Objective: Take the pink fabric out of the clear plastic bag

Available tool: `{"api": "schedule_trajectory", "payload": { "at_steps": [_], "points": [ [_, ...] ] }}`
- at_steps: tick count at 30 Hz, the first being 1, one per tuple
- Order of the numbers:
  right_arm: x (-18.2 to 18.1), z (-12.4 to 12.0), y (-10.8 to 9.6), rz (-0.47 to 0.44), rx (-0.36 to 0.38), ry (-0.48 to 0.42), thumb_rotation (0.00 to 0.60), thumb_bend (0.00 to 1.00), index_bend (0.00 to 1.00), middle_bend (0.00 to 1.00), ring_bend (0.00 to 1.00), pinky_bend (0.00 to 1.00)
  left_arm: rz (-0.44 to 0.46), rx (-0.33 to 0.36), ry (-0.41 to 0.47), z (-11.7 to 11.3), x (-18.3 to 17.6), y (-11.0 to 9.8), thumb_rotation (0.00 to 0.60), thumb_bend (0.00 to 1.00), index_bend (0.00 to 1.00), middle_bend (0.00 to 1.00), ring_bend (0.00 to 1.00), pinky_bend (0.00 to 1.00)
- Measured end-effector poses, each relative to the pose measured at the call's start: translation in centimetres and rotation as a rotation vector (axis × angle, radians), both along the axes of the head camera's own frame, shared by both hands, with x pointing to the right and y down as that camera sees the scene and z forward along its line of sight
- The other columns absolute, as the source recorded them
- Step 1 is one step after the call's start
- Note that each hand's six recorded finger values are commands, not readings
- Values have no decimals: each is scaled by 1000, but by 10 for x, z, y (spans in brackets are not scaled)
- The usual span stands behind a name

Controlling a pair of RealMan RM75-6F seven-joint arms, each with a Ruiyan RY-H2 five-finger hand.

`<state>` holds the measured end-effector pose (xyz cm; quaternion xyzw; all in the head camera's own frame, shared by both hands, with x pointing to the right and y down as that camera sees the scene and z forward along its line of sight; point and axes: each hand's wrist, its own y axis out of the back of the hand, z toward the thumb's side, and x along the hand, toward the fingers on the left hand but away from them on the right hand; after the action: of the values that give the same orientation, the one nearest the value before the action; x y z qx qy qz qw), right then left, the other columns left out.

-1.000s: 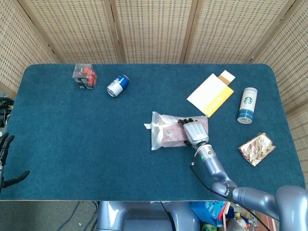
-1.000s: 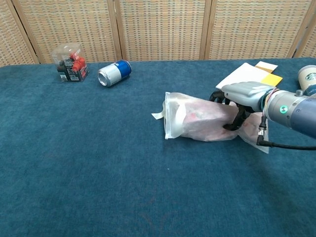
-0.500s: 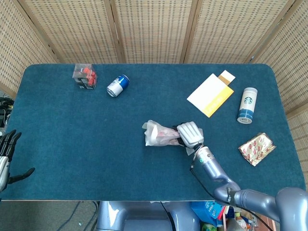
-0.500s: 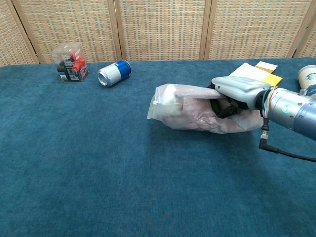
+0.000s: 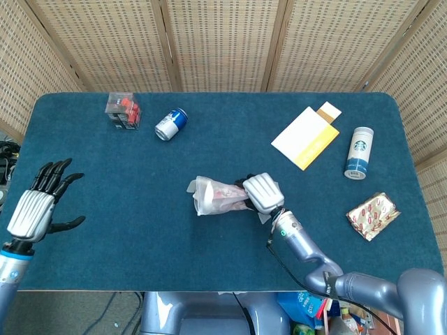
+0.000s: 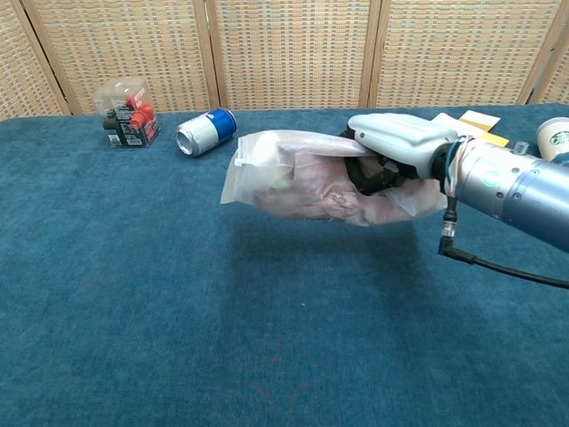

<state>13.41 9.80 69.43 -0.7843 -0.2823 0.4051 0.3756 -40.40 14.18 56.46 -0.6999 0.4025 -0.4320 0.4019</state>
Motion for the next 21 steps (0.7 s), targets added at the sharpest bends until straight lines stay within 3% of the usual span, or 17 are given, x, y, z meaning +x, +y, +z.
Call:
{"api": "schedule_trajectory", "payload": {
  "at_steps": [11, 16, 21],
  "points": [
    [-39, -4, -10, 19, -38, -46, 600, 920, 594, 601, 519, 603, 86, -71, 90, 38, 67, -49, 600, 111, 360, 0, 0, 0],
    [-49, -5, -13, 35, -53, -58, 600, 921, 594, 603, 521, 602, 82, -132, 118, 57, 88, -55, 600, 128, 373, 0, 0, 0],
    [-54, -5, -13, 38, -58, -61, 600, 922, 594, 603, 521, 603, 87, -163, 136, 70, 108, -59, 600, 225, 401, 0, 0, 0]
  ]
}}
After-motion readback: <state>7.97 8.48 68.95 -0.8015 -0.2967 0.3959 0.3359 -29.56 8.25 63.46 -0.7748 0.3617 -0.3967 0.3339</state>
